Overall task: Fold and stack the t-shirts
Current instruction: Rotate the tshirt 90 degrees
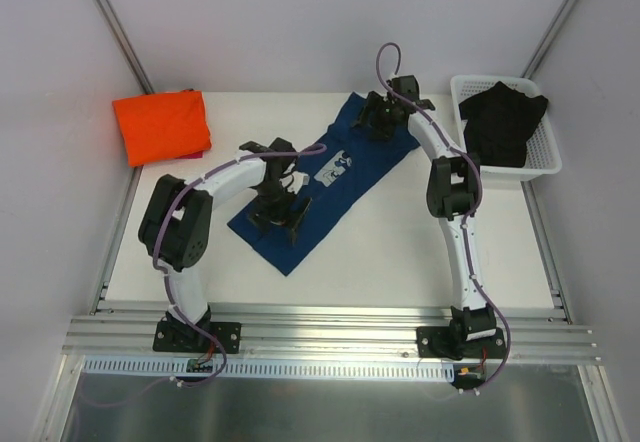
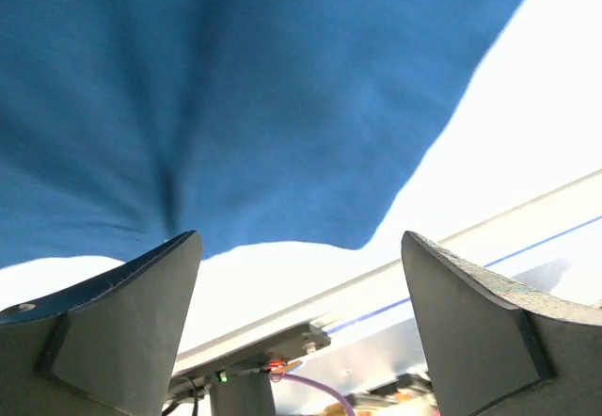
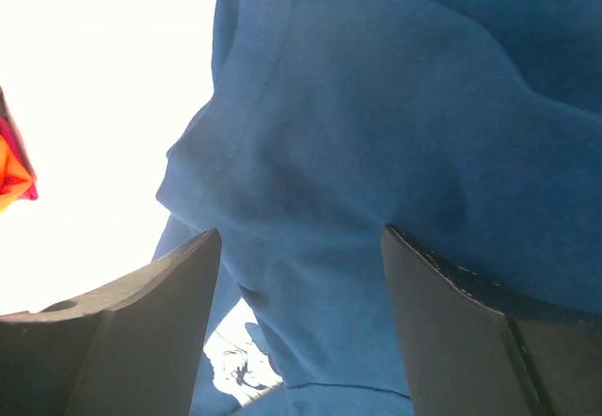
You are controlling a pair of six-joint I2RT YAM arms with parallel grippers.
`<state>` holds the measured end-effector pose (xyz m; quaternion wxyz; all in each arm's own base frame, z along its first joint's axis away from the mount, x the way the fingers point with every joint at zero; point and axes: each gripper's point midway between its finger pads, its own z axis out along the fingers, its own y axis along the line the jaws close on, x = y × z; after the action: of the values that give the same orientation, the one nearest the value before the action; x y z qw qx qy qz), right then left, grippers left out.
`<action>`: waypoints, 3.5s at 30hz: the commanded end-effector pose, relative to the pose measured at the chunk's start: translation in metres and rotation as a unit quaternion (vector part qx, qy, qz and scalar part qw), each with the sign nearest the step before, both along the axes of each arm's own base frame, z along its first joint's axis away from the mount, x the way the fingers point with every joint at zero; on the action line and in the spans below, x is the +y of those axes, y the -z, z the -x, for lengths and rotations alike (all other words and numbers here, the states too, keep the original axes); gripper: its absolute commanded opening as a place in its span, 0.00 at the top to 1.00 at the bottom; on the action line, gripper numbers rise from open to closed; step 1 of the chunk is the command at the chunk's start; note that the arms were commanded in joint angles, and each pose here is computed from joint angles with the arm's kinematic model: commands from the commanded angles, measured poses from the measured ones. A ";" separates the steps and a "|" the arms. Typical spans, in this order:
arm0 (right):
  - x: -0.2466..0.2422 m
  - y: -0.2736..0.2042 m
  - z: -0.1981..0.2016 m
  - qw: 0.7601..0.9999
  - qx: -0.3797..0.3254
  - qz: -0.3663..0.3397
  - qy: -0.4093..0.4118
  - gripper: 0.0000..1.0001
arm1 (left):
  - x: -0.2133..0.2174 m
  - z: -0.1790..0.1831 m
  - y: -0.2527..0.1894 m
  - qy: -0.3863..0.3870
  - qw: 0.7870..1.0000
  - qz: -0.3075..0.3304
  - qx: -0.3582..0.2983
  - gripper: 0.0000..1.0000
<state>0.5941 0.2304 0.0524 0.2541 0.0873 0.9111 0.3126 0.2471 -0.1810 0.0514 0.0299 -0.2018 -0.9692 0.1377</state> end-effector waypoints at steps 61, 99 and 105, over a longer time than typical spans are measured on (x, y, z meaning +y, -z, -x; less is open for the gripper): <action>-0.019 -0.006 0.014 1.000 0.004 0.025 -0.007 0.25 | 0.049 -0.015 0.007 -0.120 0.987 0.046 0.101 0.20; 0.036 -0.064 -0.011 0.994 -0.100 -0.028 -0.040 0.24 | -0.025 0.073 -0.063 0.126 0.991 0.037 -0.019 0.23; 0.017 -0.074 -0.004 0.995 -0.093 -0.013 -0.033 0.24 | -0.022 0.030 -0.063 0.105 0.993 0.014 -0.054 0.23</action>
<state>0.5976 0.2565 0.0626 0.2836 0.0476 0.8973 0.3350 0.2053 -0.2197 0.1163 -0.0151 -0.3148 -0.9344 0.1659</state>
